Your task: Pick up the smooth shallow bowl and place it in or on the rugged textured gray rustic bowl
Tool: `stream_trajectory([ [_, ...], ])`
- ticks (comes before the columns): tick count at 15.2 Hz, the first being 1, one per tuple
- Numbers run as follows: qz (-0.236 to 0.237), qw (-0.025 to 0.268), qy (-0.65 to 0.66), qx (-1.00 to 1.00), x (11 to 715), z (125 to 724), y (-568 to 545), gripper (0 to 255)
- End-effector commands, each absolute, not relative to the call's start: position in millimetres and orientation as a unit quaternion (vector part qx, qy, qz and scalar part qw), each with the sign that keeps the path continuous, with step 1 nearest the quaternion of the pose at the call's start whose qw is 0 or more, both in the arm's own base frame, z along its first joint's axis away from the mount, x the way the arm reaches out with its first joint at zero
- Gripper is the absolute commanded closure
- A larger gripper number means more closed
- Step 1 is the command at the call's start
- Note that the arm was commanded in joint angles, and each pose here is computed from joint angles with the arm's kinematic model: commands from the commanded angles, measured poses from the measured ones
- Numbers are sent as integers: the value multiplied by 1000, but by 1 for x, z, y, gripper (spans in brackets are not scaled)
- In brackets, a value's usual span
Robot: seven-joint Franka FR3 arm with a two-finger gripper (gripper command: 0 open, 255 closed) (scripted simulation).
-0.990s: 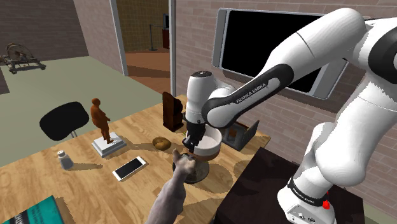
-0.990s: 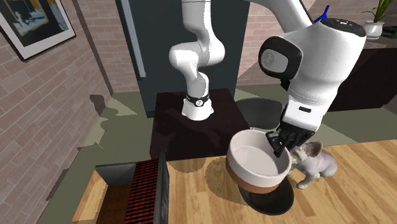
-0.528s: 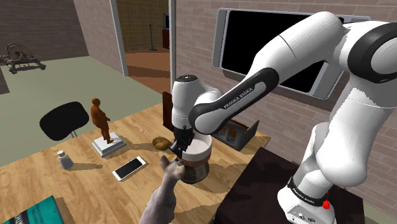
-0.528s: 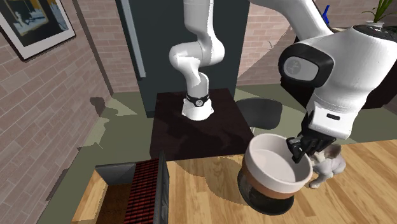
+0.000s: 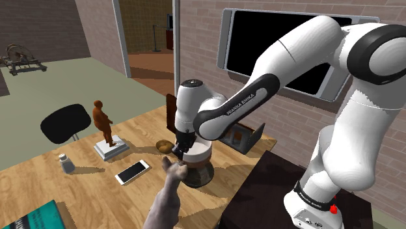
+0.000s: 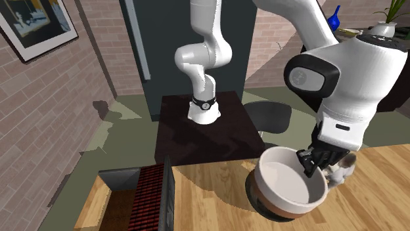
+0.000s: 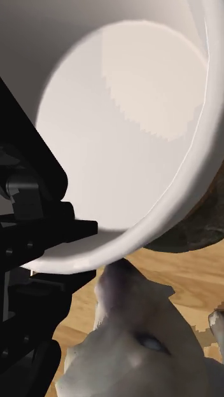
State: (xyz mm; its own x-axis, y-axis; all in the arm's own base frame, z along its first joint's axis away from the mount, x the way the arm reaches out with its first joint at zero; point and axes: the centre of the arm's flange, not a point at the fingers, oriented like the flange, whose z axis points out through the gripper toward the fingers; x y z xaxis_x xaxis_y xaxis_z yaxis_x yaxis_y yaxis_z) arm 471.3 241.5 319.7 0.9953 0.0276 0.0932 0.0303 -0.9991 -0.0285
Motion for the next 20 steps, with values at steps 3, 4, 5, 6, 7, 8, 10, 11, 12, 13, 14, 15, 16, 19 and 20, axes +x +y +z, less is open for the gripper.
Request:
stream_trajectory([
  [3, -11, 9, -25, -1000, 456, 265, 251, 255],
  [4, -11, 9, -25, -1000, 456, 260, 251, 255],
  [5, -11, 9, -25, -1000, 456, 255, 251, 255],
  [6, -11, 9, -25, -1000, 456, 250, 251, 255],
  [7, -11, 9, -25, -1000, 456, 250, 251, 255],
  [8, -11, 9, -25, -1000, 456, 250, 251, 255],
  [10, -11, 9, -25, -1000, 456, 250, 251, 255],
  [11, -11, 9, -25, -1000, 456, 250, 251, 255],
  [12, -11, 9, -25, -1000, 456, 250, 251, 255],
  [13, -11, 9, -25, -1000, 456, 250, 251, 255],
  [14, -11, 9, -25, -1000, 456, 250, 251, 255],
  [15, -11, 9, -25, -1000, 455, 250, 252, 0],
  [16, -11, 9, -25, -1000, 456, 249, 251, 0],
  [19, -11, 9, -25, -1000, 455, 249, 251, 0],
  [20, -11, 9, -25, -1000, 456, 250, 251, 0],
])
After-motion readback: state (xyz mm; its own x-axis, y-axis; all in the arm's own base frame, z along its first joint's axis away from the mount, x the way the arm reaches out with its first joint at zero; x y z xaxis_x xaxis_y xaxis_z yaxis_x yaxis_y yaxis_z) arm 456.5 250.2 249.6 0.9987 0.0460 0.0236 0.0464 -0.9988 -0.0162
